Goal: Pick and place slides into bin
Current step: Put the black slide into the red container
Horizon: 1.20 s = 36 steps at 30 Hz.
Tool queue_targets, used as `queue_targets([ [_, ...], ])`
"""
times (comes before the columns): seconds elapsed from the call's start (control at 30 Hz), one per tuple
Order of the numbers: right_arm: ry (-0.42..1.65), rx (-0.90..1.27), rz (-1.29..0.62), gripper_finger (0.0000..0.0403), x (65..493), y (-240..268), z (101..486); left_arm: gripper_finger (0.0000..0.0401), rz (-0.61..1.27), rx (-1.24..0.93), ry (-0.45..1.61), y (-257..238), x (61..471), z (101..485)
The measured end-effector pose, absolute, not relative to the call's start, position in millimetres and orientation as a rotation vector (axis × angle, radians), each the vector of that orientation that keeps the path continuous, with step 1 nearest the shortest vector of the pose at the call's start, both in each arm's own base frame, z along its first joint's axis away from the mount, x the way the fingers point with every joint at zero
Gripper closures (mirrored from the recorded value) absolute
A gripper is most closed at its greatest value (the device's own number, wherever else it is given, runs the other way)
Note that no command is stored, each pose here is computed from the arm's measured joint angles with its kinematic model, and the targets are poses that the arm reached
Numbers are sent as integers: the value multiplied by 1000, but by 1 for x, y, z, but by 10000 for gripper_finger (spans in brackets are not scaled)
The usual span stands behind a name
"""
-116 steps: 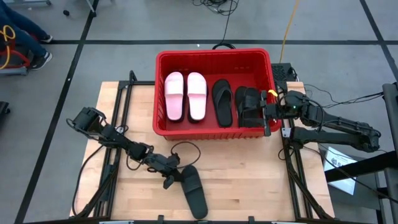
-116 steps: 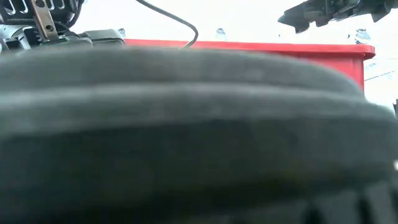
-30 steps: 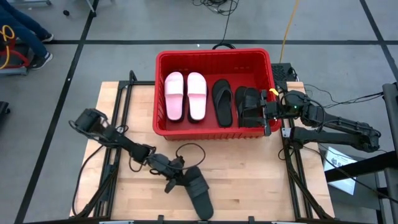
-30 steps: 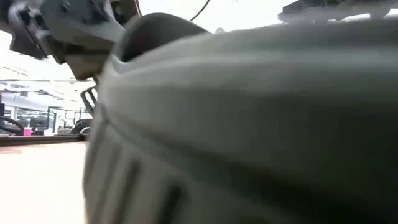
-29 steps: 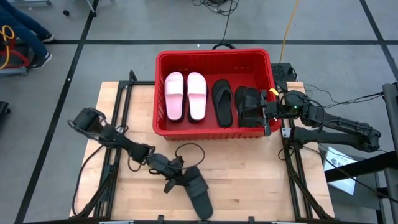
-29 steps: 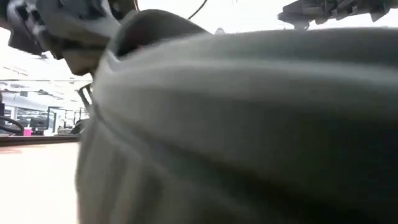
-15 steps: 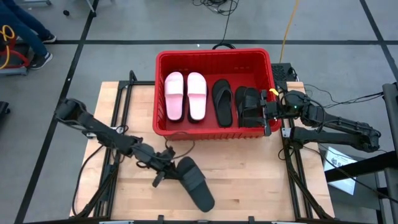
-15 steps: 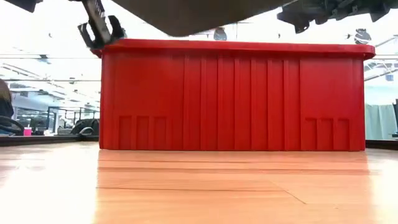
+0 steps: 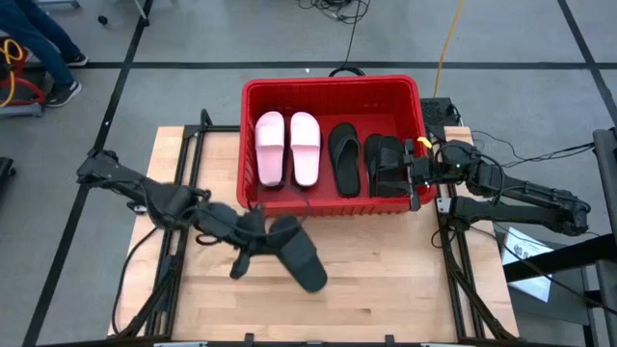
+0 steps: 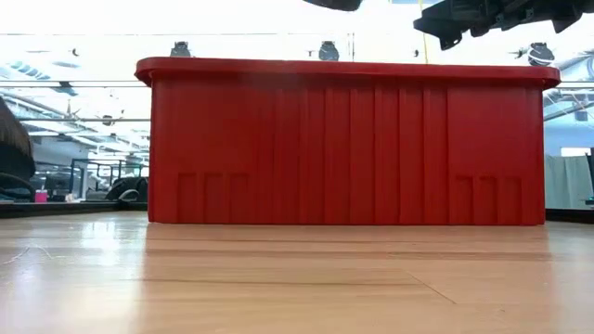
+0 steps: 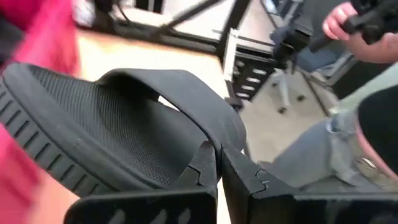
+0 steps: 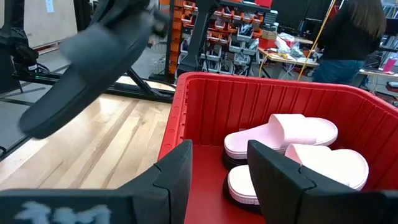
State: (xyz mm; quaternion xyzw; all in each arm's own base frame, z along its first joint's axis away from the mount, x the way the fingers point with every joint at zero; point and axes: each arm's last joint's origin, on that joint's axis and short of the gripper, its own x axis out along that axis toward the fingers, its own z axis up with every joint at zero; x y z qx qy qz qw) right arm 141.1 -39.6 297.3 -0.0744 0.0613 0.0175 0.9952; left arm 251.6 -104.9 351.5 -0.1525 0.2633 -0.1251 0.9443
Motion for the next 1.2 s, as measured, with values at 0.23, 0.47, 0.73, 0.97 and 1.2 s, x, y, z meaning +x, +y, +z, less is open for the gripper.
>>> queue_targets([
  [0.23, 119, -196, 38, 259, 141, -40, 298, 401, -173, -139, 472, -70, 247, 414],
  [0.47, 99, -300, 14, 259, 144, -42, 299, 401, -38, 115, 394, -18, 252, 435],
  [0.73, 18, -423, -80, 259, 152, -46, 308, 401, 0, 195, 417, 44, 280, 418],
  [0.97, 58, -509, -158, 259, 154, -50, 306, 401, -96, 204, 418, 94, 316, 392],
  [1.2, 61, -511, -159, 259, 154, -50, 306, 401, -214, 179, 433, 141, 345, 374],
])
